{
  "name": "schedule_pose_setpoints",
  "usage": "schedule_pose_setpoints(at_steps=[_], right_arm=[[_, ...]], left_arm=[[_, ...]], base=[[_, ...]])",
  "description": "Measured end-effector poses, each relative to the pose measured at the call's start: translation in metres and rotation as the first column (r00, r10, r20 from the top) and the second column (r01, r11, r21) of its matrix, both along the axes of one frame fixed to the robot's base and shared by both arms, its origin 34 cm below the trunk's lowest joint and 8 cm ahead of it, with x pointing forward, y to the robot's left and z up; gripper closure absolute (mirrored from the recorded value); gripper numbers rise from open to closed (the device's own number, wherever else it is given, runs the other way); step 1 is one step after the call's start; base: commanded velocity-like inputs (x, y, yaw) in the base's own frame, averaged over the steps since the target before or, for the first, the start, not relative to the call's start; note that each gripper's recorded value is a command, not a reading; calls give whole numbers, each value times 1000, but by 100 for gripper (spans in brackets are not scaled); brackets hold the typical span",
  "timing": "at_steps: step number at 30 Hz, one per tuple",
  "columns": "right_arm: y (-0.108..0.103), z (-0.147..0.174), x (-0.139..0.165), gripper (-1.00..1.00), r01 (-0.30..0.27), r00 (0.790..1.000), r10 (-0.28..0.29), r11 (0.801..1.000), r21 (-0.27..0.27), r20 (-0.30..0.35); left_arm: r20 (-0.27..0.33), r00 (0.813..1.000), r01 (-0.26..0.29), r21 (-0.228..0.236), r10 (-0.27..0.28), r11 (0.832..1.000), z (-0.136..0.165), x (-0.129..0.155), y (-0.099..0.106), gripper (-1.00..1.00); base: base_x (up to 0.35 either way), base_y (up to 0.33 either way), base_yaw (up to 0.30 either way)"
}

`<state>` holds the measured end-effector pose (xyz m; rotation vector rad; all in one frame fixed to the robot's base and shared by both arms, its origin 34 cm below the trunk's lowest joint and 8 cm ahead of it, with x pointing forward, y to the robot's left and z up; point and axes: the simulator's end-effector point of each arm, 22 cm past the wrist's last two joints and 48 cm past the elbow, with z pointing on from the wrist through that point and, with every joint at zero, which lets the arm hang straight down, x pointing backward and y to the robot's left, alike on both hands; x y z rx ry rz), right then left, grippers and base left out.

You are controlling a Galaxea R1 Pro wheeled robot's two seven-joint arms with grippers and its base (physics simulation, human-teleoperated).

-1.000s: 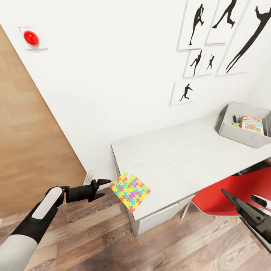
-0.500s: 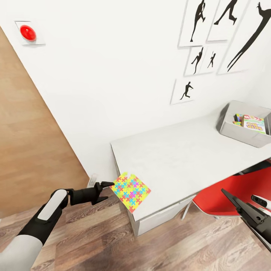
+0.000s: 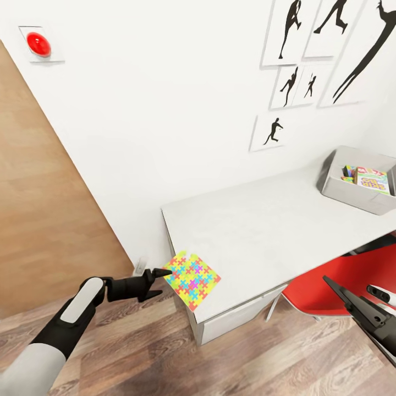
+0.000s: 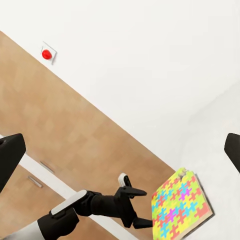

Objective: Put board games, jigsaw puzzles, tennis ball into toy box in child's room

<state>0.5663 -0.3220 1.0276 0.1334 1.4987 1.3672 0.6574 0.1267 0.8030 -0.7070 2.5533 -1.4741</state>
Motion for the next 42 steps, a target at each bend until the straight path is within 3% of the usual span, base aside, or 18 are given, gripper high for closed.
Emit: schedule_pose_setpoints(at_steps=[40,41,42], right_arm=[[0,-4,2,-100,7,1000,-7,1000,-5,-13],[0,-4,2,-100,7,1000,-7,1000,-5,-13],[0,-4,2,-100,7,1000,-7,1000,-5,-13]], left_arm=[[1,1000,10,0,-10,1000,0,-2,-4,-100],[1,1000,10,-1,-10,1000,0,-2,-4,100],[1,1000,11,-1,-11,1000,0,-2,-5,100]], base=[[47,-24,0],[4,0,0],[3,0,0]])
